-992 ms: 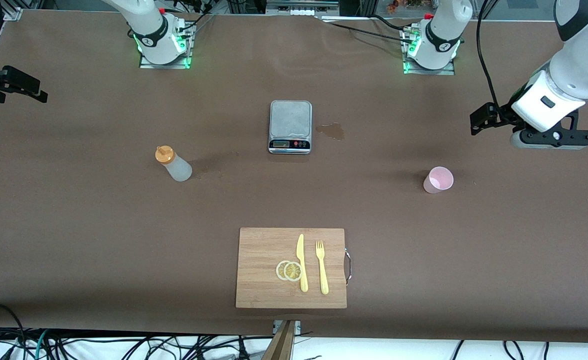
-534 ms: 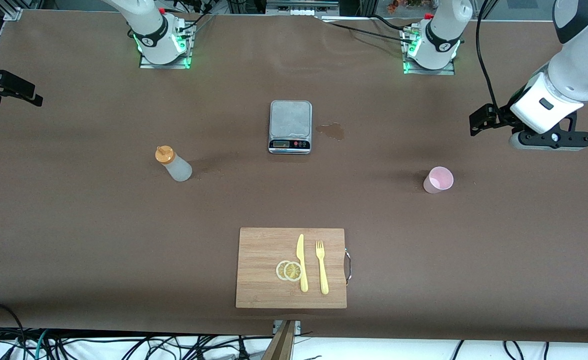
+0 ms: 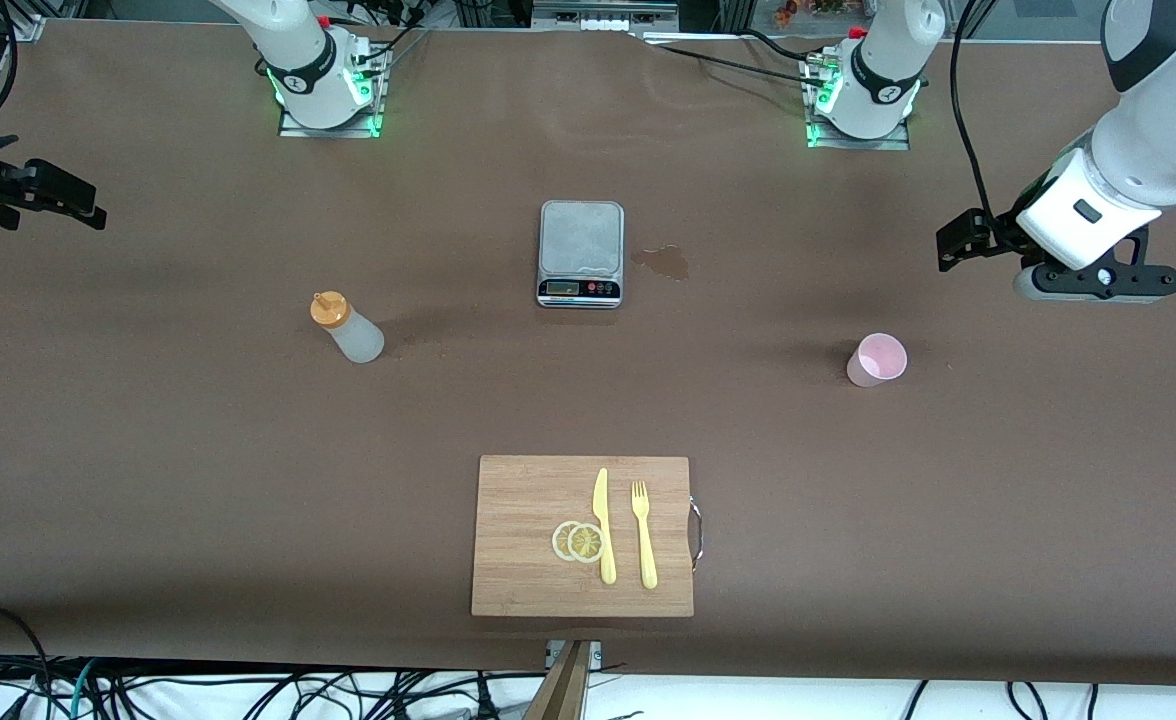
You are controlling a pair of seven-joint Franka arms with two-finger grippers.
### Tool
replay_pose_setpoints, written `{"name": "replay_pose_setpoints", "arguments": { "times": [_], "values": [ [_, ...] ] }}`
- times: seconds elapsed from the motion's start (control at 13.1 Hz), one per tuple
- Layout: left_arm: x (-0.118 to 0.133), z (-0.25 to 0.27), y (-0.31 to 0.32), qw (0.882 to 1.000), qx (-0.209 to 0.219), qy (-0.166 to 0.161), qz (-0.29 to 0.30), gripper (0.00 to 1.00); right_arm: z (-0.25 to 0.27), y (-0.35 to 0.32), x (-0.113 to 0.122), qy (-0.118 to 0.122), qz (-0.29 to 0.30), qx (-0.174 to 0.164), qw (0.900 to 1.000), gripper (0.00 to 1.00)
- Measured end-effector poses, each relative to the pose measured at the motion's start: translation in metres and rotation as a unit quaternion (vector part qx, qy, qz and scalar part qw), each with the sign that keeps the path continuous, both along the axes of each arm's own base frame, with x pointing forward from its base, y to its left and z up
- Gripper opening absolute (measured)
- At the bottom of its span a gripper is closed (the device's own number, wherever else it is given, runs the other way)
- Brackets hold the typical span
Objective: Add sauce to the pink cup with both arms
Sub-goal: 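Move the left gripper down over the pink cup, then close the left gripper on the pink cup and lift it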
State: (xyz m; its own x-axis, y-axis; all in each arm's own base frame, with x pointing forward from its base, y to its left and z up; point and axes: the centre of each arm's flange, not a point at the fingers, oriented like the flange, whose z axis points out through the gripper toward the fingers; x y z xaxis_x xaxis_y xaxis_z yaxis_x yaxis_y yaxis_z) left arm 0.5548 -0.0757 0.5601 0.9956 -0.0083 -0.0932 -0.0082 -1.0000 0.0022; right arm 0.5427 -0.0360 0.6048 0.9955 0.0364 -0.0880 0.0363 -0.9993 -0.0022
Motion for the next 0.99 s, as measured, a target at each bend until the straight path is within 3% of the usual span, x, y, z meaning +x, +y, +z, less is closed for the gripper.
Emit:
{"name": "replay_pose_setpoints", "arguments": {
  "times": [0.31, 0.99],
  "values": [
    [0.007, -0.041, 0.018, 0.999, -0.003, 0.009, -0.031, 1.00, -0.003, -0.007, 0.001, 0.001, 0.008, 0.000, 1.000, 1.00],
    [0.013, -0.237, 0.035, 0.994, 0.016, -0.017, -0.106, 1.00, -0.003, 0.057, -0.002, 0.015, 0.047, -0.001, 0.999, 1.00]
  ]
}}
